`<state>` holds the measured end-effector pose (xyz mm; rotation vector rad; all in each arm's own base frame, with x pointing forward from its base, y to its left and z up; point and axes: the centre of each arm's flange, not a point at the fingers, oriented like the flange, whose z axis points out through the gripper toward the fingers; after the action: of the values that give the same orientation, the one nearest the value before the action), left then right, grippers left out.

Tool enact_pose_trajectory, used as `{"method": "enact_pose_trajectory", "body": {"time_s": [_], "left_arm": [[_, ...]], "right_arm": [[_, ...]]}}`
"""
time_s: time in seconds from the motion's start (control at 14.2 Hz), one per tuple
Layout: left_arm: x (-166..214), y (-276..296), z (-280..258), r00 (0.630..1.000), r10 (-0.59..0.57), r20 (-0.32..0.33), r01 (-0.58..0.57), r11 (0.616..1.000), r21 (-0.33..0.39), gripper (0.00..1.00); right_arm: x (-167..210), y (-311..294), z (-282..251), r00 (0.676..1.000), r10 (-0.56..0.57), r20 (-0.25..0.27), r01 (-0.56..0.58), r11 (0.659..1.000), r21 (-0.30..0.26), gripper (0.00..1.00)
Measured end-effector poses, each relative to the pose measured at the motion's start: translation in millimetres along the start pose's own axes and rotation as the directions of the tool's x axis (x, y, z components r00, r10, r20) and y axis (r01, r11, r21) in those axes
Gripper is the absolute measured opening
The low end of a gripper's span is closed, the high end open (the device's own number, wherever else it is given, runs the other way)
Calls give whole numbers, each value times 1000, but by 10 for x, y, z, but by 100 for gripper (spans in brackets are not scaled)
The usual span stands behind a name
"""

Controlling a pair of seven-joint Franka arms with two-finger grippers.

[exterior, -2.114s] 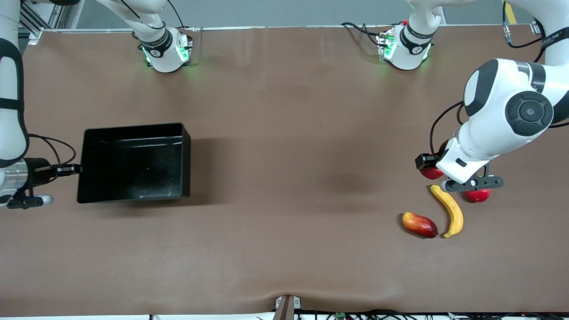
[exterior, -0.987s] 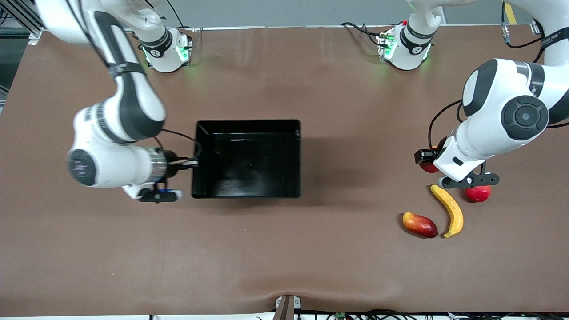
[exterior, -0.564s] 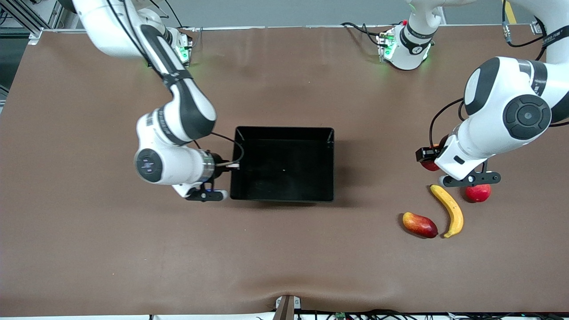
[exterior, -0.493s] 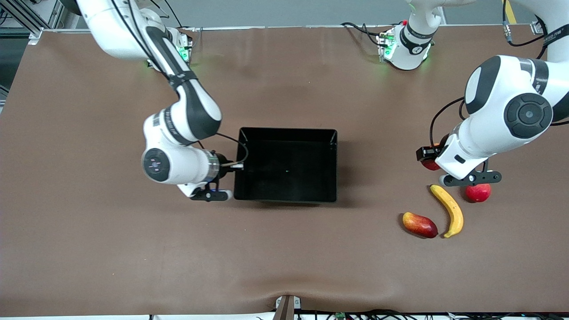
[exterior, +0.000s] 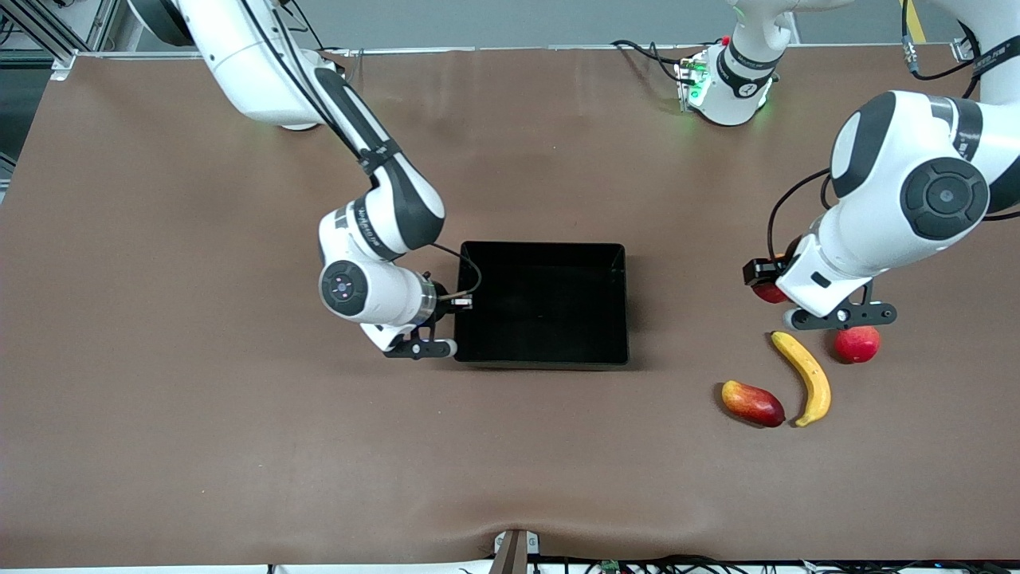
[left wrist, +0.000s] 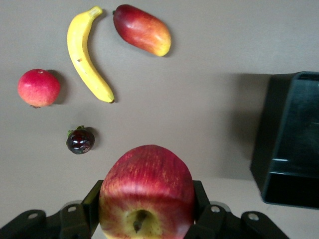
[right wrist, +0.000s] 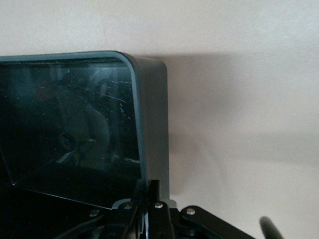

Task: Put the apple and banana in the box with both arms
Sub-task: 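Push the black tray toward the table middle with the right gripper, then carry the apple with the left gripper while the right gripper withdraws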

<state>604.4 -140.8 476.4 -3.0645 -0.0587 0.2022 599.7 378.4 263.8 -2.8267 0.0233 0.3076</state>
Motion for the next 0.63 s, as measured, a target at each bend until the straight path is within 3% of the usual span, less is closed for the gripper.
{"method": "enact_pose_trajectory", "body": {"time_s": [0.21,0.35,0.49,0.63], "left_arm": [[-95,56,-98,1000,10,10,-10,1000,7,72],[-126,61,-122,1000,12,17,-12,1000,11,72],[-132,79,-130,1000,15,16,-16,1000,11,72],[-139,107,-143,1000,19,15,-19,1000,4,72]], "right_arm": [[-2,6,99,1000,5,-14,-5,1000,-1,6],[10,27,93,999,31,-19,-31,1000,0,21],[30,52,17,999,48,-18,-48,999,0,42],[63,154,-125,998,69,13,-69,998,-10,61]]}}
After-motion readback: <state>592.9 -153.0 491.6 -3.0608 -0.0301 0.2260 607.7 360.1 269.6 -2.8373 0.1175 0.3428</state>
